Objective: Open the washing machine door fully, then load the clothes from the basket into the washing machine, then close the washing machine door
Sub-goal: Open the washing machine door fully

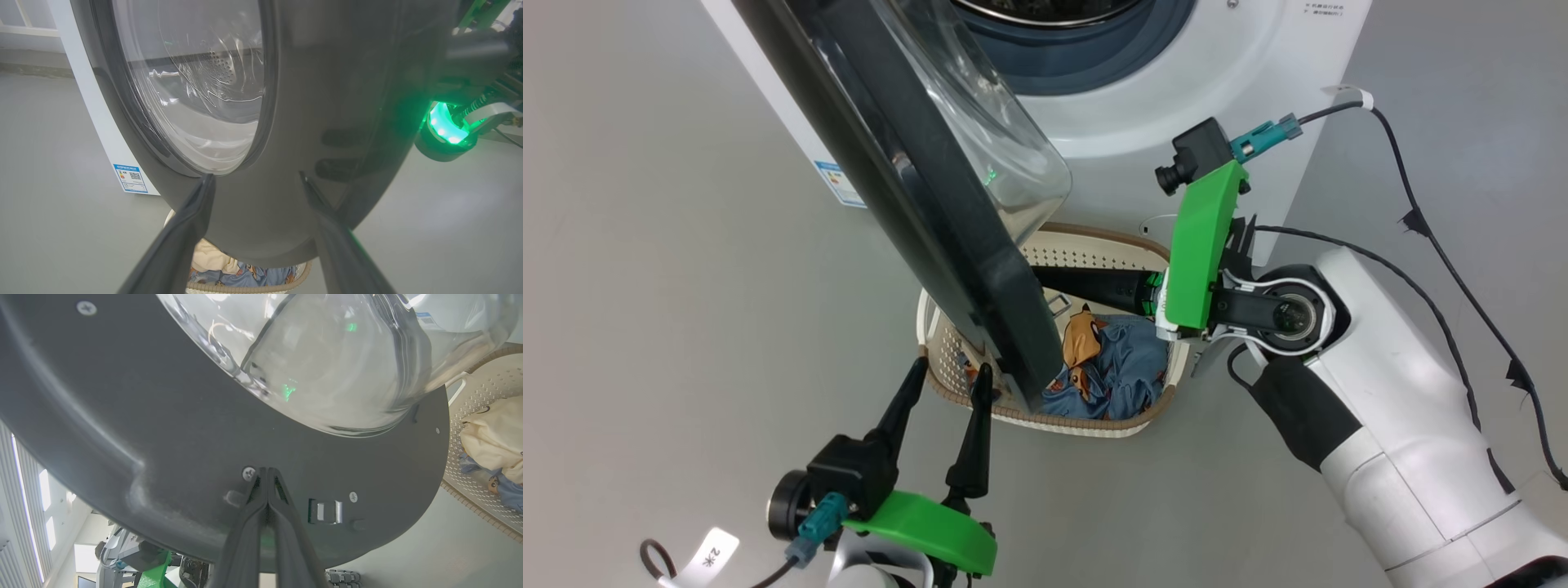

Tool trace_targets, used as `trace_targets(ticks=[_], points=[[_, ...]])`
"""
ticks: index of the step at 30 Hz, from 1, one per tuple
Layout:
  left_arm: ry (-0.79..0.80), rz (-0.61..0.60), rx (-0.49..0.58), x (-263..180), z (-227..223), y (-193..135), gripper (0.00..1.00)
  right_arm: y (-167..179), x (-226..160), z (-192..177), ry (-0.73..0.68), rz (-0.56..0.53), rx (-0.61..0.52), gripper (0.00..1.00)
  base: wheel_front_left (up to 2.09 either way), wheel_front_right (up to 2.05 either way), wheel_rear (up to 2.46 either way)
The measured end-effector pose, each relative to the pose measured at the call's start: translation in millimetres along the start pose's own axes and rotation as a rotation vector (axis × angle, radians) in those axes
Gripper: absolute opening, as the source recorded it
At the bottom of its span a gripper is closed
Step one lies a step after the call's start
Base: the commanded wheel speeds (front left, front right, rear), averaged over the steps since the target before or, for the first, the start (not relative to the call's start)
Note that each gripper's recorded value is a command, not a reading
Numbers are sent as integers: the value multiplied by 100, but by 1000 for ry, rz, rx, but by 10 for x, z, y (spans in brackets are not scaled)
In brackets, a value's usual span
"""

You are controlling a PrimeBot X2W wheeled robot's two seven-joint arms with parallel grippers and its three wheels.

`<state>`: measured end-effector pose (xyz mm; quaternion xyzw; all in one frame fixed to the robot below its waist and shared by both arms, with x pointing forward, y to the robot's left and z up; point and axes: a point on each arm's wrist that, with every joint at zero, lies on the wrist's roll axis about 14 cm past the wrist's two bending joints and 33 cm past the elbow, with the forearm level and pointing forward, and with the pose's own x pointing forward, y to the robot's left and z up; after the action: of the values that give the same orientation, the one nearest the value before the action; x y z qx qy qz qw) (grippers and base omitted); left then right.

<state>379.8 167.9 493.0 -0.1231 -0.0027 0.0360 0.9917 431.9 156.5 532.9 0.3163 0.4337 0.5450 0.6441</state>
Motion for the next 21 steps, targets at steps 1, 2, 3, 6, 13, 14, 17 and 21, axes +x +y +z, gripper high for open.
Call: trace_targets(ticks=[1, 2, 3, 6, 13, 14, 17, 21], points=[[0, 0, 0, -3, 2, 0, 100, 9, 5, -9, 3, 0, -2, 0, 0, 0, 0], [-2, 0, 0, -6, 7, -2, 100, 17, 8, -11, 1, -1, -6, 0, 0, 0, 0], [-4, -1, -1, -9, 15, -4, 100, 28, 6, -3, -6, -2, -9, 0, 0, 0, 0], [-4, 2, -5, -34, 14, 2, 100, 52, -13, 27, -30, -7, -16, 0, 0, 0, 0], [-25, -1, 5, -56, 76, 5, 100, -53, -232, 123, -156, -128, -151, 0, 0, 0, 0], [-23, -3, 5, -80, 67, 7, 100, -75, -284, 103, -178, -144, -165, 0, 0, 0, 0], [-20, 9, 10, -144, 50, 49, 100, -129, -499, 93, -266, -206, -246, 0, 0, 0, 0], [-34, 7, 9, -181, 86, 65, 100, -196, -901, 136, -391, -337, -451, 0, 0, 0, 0]])
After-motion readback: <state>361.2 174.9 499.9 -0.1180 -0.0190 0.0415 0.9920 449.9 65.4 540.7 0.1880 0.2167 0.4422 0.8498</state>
